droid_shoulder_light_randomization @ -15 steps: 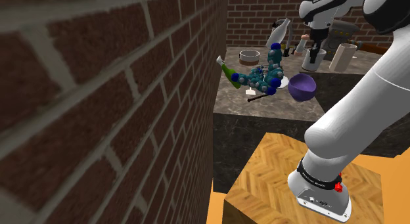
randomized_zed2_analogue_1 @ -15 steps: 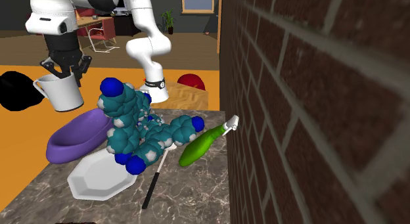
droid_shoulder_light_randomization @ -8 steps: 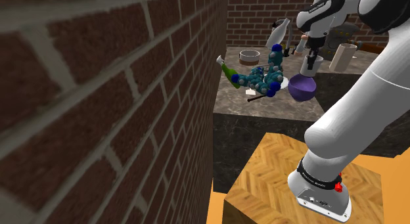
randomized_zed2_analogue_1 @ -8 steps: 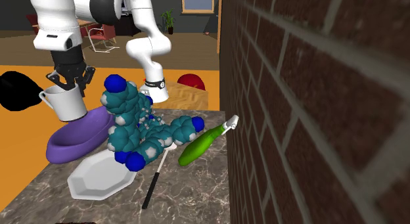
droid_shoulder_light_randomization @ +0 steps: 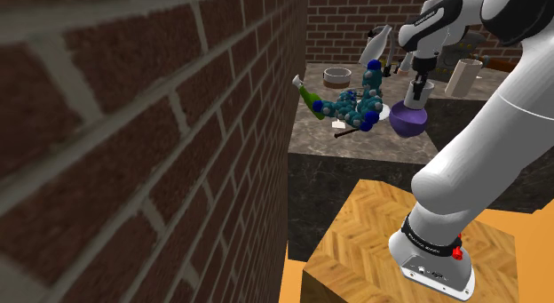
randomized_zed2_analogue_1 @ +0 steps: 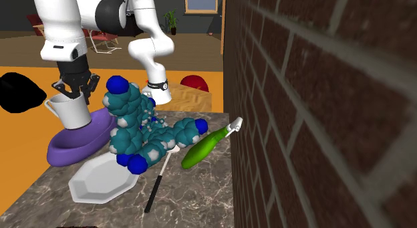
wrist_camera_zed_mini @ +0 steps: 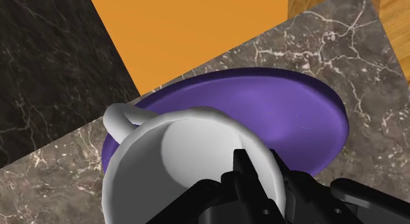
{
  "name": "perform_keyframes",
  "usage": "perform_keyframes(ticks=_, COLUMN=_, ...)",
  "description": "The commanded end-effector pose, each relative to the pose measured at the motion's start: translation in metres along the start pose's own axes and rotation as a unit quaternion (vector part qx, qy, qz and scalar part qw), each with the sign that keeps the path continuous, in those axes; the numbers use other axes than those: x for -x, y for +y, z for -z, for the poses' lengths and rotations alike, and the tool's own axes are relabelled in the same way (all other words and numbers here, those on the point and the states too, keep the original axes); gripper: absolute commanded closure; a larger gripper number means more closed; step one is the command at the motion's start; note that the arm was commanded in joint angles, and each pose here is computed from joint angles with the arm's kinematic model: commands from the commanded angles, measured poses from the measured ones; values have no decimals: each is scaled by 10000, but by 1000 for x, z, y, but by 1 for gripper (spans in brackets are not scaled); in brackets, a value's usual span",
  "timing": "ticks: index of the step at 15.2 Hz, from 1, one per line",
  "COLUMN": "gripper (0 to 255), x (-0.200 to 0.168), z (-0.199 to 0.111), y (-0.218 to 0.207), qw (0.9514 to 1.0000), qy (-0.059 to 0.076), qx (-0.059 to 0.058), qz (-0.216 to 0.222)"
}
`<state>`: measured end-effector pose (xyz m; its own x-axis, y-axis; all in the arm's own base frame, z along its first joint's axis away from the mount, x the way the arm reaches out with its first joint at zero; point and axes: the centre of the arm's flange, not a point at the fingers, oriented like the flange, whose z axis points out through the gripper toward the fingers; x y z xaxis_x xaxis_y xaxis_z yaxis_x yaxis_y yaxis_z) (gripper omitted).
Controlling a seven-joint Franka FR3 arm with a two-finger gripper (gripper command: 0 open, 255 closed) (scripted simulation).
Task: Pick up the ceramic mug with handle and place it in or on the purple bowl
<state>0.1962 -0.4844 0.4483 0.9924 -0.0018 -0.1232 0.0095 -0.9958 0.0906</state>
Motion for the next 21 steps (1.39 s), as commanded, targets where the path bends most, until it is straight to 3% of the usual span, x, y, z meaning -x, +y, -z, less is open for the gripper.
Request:
perform_keyframes(ticks=1, gripper=255, x=0, z=0, y=0, qw=10000, qy=1, qx=2, qz=0)
perform_keyframes(ticks=4, gripper=255, x=0, z=0, y=0, qw=10000, qy=1, qx=2, qz=0)
perform_keyframes(ticks=5, gripper=0, x=0, z=0, y=0, qw=10000, qy=1, qx=2, qz=0)
perform_keyframes(ticks=10, gripper=0, x=0, z=0, y=0, qw=10000, qy=1, qx=2, qz=0)
perform_keyframes(ticks=14, gripper=0, x=0, z=50, y=0, qw=10000, qy=1, qx=2, qz=0)
perform_keyframes(ticks=21, gripper=0, x=0, z=50, y=0, qw=10000, qy=1, qx=2, qz=0)
